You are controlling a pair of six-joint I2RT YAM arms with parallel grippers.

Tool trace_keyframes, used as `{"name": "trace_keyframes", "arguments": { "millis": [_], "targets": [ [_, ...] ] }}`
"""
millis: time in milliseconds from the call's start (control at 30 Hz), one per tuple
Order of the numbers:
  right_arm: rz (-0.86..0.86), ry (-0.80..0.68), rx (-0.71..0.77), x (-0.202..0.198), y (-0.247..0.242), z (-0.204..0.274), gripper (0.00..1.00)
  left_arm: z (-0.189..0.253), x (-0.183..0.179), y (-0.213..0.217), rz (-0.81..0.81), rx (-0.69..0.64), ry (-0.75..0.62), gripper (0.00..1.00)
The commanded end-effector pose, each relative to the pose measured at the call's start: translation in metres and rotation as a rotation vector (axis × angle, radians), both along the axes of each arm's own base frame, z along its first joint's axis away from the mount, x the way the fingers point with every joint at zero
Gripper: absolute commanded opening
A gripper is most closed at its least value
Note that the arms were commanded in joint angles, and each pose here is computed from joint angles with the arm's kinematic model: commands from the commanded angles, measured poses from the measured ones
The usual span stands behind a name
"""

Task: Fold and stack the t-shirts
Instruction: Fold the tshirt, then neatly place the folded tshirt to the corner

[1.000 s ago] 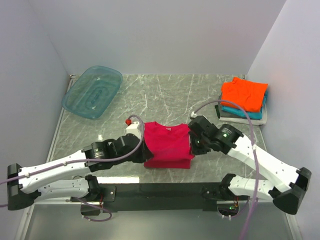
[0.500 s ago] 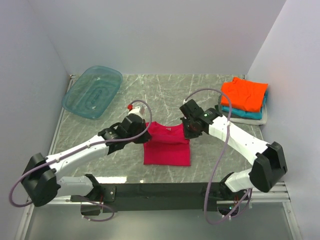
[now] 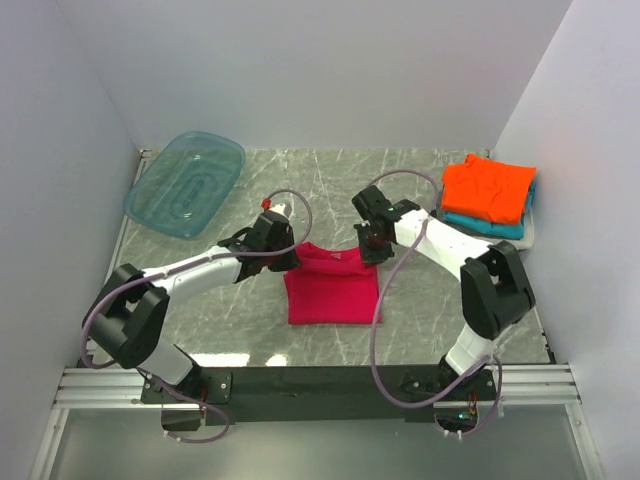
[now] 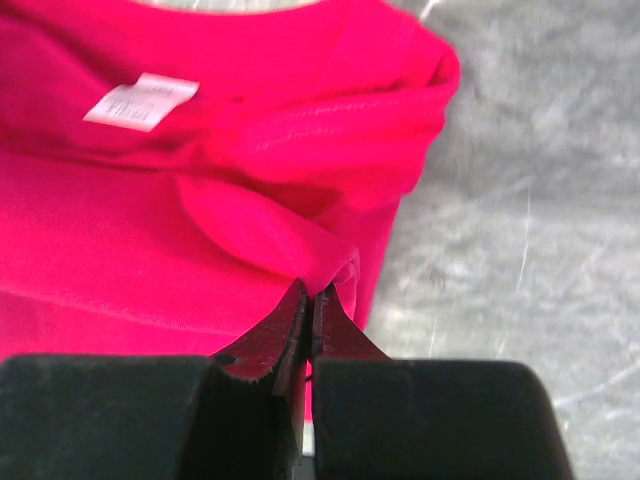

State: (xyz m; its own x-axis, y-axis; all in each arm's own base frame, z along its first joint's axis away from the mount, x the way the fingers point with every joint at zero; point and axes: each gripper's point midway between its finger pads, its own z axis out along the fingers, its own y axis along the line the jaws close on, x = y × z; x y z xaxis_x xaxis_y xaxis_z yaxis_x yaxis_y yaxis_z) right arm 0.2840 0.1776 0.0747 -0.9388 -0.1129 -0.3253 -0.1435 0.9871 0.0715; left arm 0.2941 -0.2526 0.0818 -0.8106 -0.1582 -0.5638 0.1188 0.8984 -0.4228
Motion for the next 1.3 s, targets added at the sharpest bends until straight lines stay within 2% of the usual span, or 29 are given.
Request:
{"name": "trace_keyframes", "arguments": {
  "millis": [0,100,133,167,200,267,300,367,433,467,533,667,767,867,967,1033,1100,1267],
  "targets": [
    [-0.016,-0.079,0.001,0.033,-0.001,0.010,0.00,0.022,0.030,-0.003,0.015,-0.028,-0.087,0.00],
    [-0.066,-0.099,-0.015,0.048,-0.007,0.014,0.00,0.021,0.039,0.001,0.060,-0.007,-0.079,0.01],
    [-0.076,-0.108,-0.014,0.052,-0.008,0.017,0.01,0.028,0.046,0.001,0.080,-0.005,-0.088,0.06],
    [-0.098,-0.125,-0.018,0.055,-0.012,0.023,0.07,0.026,0.049,0.008,0.126,0.024,-0.079,0.14],
    [-0.112,-0.154,-0.018,0.060,-0.013,0.033,0.25,0.030,0.052,0.011,0.153,0.033,-0.087,0.31],
    [-0.148,-0.217,-0.010,0.062,-0.018,0.057,0.38,0.049,0.062,0.018,0.217,0.036,-0.133,0.43],
    [-0.181,-0.265,-0.041,0.066,-0.028,0.068,0.50,0.056,0.062,0.021,0.233,0.037,-0.149,0.53],
    [-0.202,-0.341,-0.018,0.063,-0.034,0.095,0.60,0.076,0.061,0.026,0.276,0.037,-0.209,0.60],
    [-0.189,-0.361,0.007,0.054,-0.035,0.103,0.61,0.085,0.056,0.026,0.286,0.038,-0.241,0.67],
    [-0.172,-0.390,0.051,0.050,-0.032,0.115,0.61,0.094,0.052,0.025,0.289,0.025,-0.263,0.67],
    [-0.111,-0.349,0.128,0.035,-0.019,0.109,0.58,0.101,0.039,0.006,0.233,-0.007,-0.295,0.67],
    [0.001,-0.282,0.292,0.013,0.013,0.099,0.54,0.091,0.008,-0.045,0.077,-0.099,-0.268,0.65],
    [0.023,-0.224,0.337,0.009,0.025,0.081,0.52,0.070,-0.009,-0.078,-0.015,-0.144,-0.219,0.65],
    [0.022,-0.191,0.319,0.013,0.027,0.066,0.52,0.054,-0.019,-0.101,-0.065,-0.162,-0.187,0.64],
    [0.012,-0.181,0.284,0.018,0.024,0.053,0.53,0.036,-0.026,-0.111,-0.092,-0.150,-0.157,0.64],
    [0.009,-0.166,0.263,0.018,0.022,0.044,0.60,0.024,-0.027,-0.112,-0.095,-0.134,-0.141,0.64],
    [0.002,-0.152,0.267,0.017,0.019,0.033,0.66,0.019,-0.027,-0.108,-0.080,-0.107,-0.135,0.64],
    [0.002,-0.124,0.330,0.009,0.015,0.016,0.71,0.018,-0.022,-0.090,-0.042,-0.040,-0.173,0.66]
  ]
}}
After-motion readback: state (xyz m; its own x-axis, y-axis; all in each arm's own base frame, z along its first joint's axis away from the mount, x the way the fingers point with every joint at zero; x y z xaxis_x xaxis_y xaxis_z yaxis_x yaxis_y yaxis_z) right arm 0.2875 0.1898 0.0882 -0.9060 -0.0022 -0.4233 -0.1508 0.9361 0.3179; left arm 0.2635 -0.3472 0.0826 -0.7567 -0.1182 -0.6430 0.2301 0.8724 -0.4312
